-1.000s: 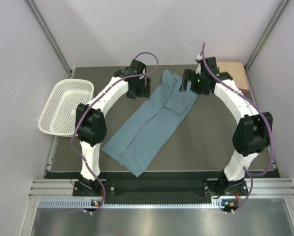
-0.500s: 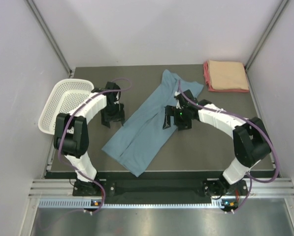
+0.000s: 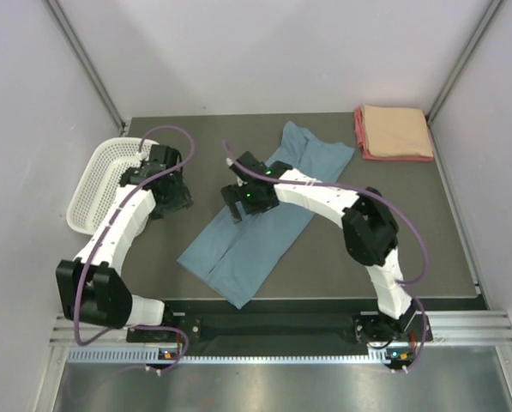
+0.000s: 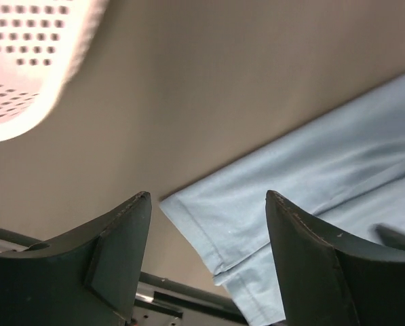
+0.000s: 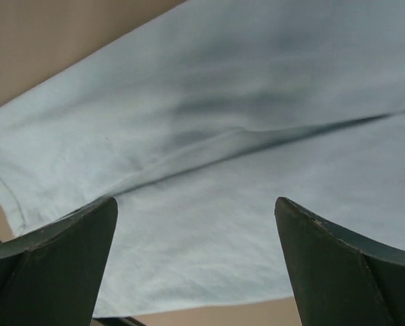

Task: Fold and stack the t-shirts
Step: Fold the tshirt

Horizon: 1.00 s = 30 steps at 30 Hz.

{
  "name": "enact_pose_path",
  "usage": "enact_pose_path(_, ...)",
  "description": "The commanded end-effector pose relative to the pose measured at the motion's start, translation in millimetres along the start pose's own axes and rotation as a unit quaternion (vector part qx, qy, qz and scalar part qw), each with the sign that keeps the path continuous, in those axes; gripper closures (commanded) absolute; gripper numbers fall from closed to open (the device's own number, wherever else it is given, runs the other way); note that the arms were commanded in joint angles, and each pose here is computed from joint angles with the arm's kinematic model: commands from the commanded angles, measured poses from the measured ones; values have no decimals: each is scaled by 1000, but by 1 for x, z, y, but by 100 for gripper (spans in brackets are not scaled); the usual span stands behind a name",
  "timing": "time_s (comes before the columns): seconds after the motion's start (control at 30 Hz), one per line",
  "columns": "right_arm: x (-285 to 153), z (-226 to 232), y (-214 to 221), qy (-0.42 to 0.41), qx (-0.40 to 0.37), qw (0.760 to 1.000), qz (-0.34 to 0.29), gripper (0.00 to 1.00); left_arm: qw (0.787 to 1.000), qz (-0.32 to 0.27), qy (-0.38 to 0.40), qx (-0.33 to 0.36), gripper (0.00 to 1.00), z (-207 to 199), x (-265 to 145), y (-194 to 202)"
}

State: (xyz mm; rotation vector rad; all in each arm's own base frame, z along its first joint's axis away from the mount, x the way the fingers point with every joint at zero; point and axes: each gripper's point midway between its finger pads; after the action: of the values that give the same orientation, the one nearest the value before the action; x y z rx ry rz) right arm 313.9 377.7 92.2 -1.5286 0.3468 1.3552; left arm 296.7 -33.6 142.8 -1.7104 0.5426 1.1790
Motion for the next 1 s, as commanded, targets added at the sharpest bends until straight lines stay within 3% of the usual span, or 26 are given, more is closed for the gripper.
enact_pose_path(0.0,-4,14,5,37,-51,998,25,0,997,-25,-40,-58,27,25,-9,-2)
enact_pose_path(0.13,5,31,17,46,-72,996,38,0,991,-64,-27,-119,28,41,-25,-10)
enact_pose_path(0.33,24,53,36,40,-93,993,56,1,985,-101,-2,-137,30,43,-42,-26)
enact_pose_path(0.53,46,54,46,53,-112,991,52,0,986,-95,21,-134,31,30,-41,-34)
enact_pose_path(0.97,45,72,23,34,-118,992,23,0,987,-83,51,-125,32,12,-35,-40)
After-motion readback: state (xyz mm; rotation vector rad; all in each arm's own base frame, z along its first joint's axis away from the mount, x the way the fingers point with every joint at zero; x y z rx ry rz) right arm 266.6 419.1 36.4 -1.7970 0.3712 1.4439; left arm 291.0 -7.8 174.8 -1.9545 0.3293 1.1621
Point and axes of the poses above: each gripper's point midway between its finger pads, its own x axis out along the fingers, its own z axis along the line the jaws close on, y = z × x, and after that the axes turned 6 degrees about -x, right-handed
